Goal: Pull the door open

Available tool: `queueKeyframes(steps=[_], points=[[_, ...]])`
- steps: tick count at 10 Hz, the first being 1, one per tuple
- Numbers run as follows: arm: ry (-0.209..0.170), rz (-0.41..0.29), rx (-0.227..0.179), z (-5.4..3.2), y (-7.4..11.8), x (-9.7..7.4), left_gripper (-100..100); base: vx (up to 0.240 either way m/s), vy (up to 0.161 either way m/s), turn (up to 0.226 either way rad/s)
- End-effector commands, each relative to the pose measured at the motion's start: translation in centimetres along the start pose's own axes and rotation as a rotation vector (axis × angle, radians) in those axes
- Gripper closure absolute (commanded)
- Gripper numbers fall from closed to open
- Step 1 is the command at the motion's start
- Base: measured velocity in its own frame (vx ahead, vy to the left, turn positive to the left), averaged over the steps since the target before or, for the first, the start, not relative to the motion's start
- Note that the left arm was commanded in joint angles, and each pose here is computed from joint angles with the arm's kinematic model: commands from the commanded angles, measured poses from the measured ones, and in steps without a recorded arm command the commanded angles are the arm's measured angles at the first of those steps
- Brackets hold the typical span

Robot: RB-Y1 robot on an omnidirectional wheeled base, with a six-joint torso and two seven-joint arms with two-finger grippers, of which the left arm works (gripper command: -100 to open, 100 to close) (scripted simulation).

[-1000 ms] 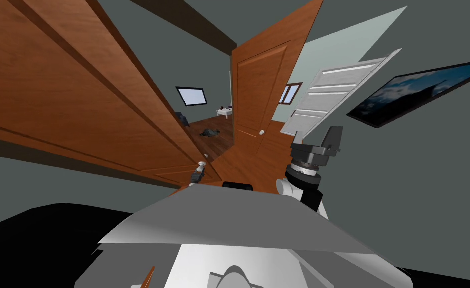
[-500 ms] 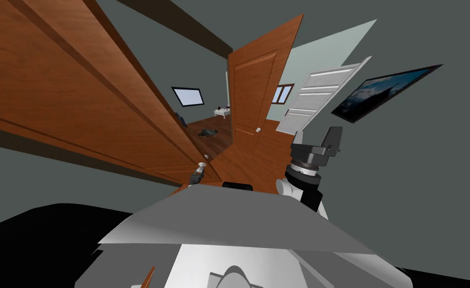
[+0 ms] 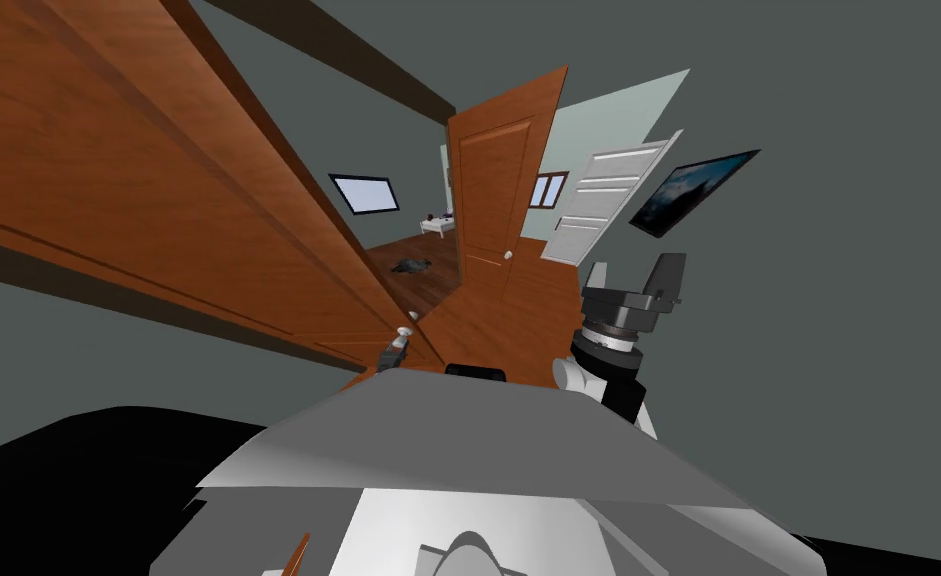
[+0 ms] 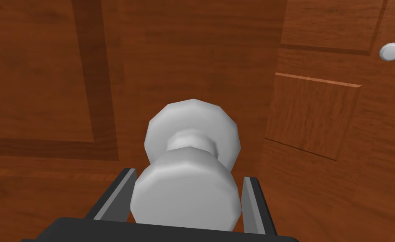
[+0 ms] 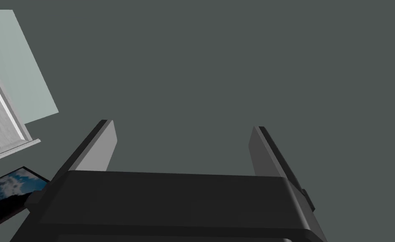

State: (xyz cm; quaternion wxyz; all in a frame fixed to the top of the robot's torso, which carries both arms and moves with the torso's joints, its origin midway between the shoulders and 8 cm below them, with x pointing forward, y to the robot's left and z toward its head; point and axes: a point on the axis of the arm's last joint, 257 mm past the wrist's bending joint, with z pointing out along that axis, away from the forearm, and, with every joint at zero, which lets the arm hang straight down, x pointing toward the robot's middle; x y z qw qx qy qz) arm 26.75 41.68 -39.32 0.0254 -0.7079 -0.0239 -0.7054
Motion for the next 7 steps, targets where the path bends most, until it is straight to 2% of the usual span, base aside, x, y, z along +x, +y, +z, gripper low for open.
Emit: queueKeyframes(steps=[1, 2, 3, 7], points=[[0.003, -0.002, -0.010, -0.36, -0.10, 0.11, 100, -0.197, 0.027, -0.117], [0.003, -0.002, -0.018, -0.56, -0.10, 0.13, 100, -0.202, 0.030, -0.099], [0.002, -0.001, -0.014, -0.34, -0.04, 0.09, 100, -0.087, 0.013, -0.025], [0.001, -0.002, -0.039, -0.75, -0.02, 0.03, 100, -0.165, 0.032, -0.120]])
